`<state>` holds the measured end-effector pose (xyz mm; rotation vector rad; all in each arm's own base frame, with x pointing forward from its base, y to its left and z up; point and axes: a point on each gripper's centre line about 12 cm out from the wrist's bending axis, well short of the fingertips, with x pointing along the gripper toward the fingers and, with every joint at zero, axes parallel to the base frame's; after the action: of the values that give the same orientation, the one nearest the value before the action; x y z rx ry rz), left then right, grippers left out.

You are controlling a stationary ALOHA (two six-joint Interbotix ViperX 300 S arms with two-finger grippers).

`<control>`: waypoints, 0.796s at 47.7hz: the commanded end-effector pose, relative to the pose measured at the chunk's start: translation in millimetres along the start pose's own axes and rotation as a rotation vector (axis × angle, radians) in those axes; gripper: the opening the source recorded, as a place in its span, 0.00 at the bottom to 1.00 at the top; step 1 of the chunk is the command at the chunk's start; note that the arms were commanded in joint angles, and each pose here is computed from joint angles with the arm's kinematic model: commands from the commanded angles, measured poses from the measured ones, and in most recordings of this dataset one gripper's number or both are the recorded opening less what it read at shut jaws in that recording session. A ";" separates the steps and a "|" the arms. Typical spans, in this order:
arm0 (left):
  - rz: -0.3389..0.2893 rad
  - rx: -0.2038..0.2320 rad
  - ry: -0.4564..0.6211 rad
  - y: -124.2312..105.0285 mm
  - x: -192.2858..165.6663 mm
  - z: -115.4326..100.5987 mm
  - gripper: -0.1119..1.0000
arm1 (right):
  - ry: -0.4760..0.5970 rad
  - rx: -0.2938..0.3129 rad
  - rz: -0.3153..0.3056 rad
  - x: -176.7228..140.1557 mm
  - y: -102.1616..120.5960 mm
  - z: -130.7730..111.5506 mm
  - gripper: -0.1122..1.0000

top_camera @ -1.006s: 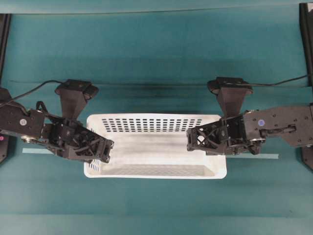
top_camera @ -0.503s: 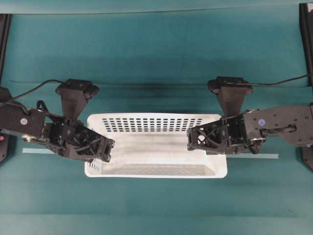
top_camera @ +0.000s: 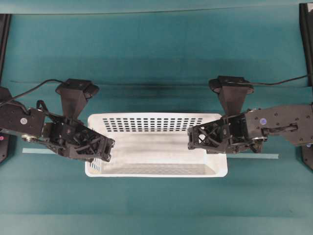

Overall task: Lift the white basket with both hands.
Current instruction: 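Hold the basket raised with both grippers clamped on its rims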

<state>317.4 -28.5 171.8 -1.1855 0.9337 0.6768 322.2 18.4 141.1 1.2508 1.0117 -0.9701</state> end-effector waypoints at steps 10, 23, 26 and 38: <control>-0.057 0.047 -0.020 -8.0 -0.2 4.4 0.15 | -0.001 -0.031 0.047 4.8 1.8 -2.0 0.26; -0.059 0.049 -0.020 -7.4 -0.7 4.3 0.62 | -0.003 -0.022 0.046 4.9 1.8 -0.9 0.80; -0.057 0.047 -0.019 -6.8 -0.4 4.2 0.79 | -0.003 -0.022 0.046 4.9 1.8 -0.9 0.91; -0.075 0.048 -0.024 -8.3 -7.7 4.6 0.91 | -0.004 -0.009 0.043 -0.7 -0.2 1.3 0.96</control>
<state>320.8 -27.8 172.4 -1.1582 0.9070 0.6247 323.4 17.9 141.0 1.2608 0.9786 -0.9273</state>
